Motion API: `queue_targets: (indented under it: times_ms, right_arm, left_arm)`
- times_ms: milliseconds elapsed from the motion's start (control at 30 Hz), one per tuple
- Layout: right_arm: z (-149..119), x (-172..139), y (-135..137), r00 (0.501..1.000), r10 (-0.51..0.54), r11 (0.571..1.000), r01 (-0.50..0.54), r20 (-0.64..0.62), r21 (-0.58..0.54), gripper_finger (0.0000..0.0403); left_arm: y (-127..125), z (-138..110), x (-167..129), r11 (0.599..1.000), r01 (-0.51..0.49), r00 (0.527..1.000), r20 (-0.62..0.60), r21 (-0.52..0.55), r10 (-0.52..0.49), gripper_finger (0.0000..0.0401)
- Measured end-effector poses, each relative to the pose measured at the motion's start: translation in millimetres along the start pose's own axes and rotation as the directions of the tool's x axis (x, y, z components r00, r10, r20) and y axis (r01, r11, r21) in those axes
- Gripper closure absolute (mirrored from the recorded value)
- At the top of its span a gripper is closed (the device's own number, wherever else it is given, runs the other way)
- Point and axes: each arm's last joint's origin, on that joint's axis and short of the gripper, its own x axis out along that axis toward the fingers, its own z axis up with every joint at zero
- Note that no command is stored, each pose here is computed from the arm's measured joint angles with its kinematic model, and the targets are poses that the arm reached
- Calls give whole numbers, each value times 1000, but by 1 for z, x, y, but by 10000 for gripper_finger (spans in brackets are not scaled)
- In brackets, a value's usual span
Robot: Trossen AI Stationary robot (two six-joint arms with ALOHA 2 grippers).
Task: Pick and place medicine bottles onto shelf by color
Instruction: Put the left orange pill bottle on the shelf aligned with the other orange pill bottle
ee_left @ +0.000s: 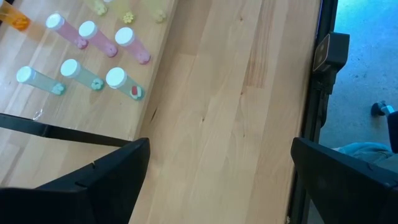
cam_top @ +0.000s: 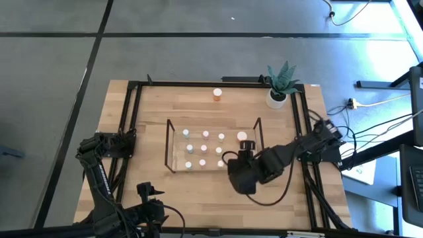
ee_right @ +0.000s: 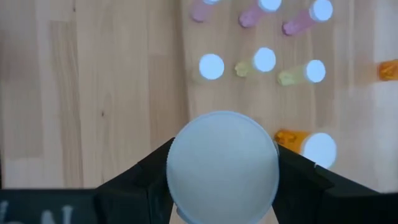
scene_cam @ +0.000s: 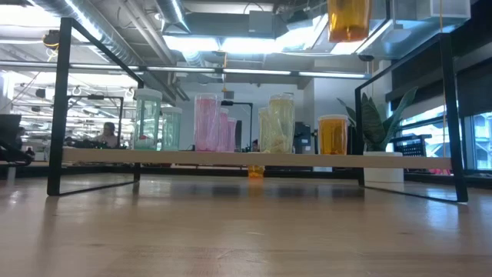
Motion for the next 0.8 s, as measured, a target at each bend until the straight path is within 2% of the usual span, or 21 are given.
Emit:
queue_targets:
  times_ms: [267,333,500,800]
  right_arm:
    - [-20,28,-35,996,34,983,-49,88,178,196]
    - [-23,39,-42,996,55,978,-69,72,199,196]
    - [-28,64,-49,994,101,980,-106,40,171,196]
    - [-34,87,-52,997,62,987,-67,36,146,196]
  left_arm:
    - [0,0,0,1000,0,1000,0,0,0,17]
    - [0,0,0,1000,0,1000,0,0,0,17]
    - [0,0,0,1000,0,1000,0,0,0,17]
    - [0,0,0,1000,0,1000,0,0,0,17]
